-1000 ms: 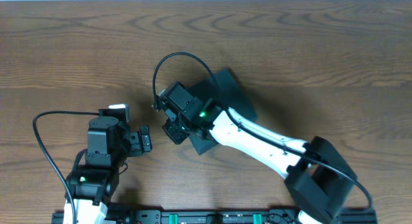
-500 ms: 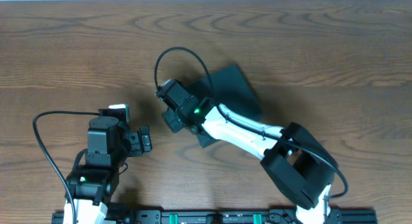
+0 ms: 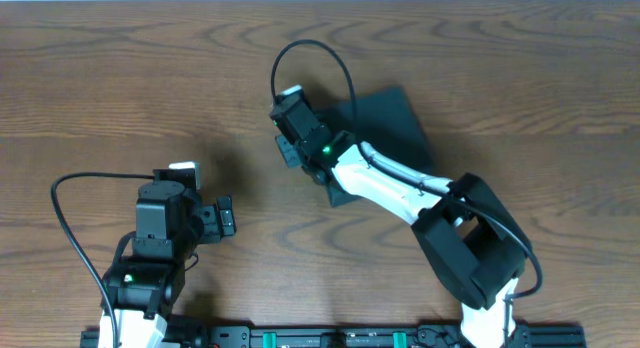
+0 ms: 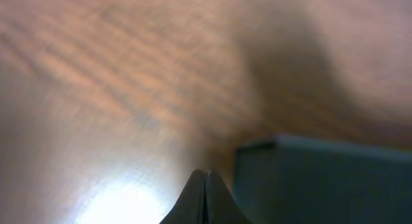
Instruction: Pack container
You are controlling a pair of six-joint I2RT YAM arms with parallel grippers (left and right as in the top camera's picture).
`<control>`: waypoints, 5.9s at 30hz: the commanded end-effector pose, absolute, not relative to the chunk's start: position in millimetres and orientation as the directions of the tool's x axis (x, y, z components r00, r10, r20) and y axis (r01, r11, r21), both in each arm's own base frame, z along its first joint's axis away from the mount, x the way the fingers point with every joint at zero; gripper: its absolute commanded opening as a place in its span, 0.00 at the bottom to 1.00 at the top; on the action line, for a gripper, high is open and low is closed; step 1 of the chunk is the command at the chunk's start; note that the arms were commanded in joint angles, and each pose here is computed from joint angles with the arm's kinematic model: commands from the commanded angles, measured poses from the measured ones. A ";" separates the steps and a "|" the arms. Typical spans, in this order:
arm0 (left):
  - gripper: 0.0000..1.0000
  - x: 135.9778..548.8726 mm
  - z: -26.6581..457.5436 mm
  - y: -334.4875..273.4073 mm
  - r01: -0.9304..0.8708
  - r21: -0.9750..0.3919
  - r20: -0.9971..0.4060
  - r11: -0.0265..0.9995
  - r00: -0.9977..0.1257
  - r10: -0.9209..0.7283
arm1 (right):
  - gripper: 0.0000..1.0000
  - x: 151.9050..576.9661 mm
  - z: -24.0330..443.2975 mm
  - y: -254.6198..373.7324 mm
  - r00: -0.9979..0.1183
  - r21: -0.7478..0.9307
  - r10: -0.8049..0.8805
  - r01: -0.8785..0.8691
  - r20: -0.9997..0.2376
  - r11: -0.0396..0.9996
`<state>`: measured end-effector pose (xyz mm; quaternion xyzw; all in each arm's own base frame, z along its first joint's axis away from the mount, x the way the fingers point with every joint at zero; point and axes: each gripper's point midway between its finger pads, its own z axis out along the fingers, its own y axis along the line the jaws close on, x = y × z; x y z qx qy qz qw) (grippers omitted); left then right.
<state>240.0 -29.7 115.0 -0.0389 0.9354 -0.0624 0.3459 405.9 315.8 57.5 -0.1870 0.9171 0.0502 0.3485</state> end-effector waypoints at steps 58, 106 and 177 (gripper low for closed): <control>0.95 239.1 113.2 -27.5 -0.034 -0.137 -0.641 0.990 -0.759 -0.114 | 0.01 326.1 53.0 90.1 -0.875 0.075 0.294 0.288 -0.384 0.955; 0.95 239.1 113.2 -27.5 -0.034 -0.137 -0.641 0.990 -0.759 -0.114 | 0.01 418.0 61.4 103.7 -0.738 0.181 0.231 0.149 -0.634 0.972; 0.95 239.1 113.2 -27.5 -0.034 -0.137 -0.641 0.990 -0.759 -0.114 | 0.01 330.8 47.3 221.7 -0.855 0.356 0.125 -0.073 -0.504 0.932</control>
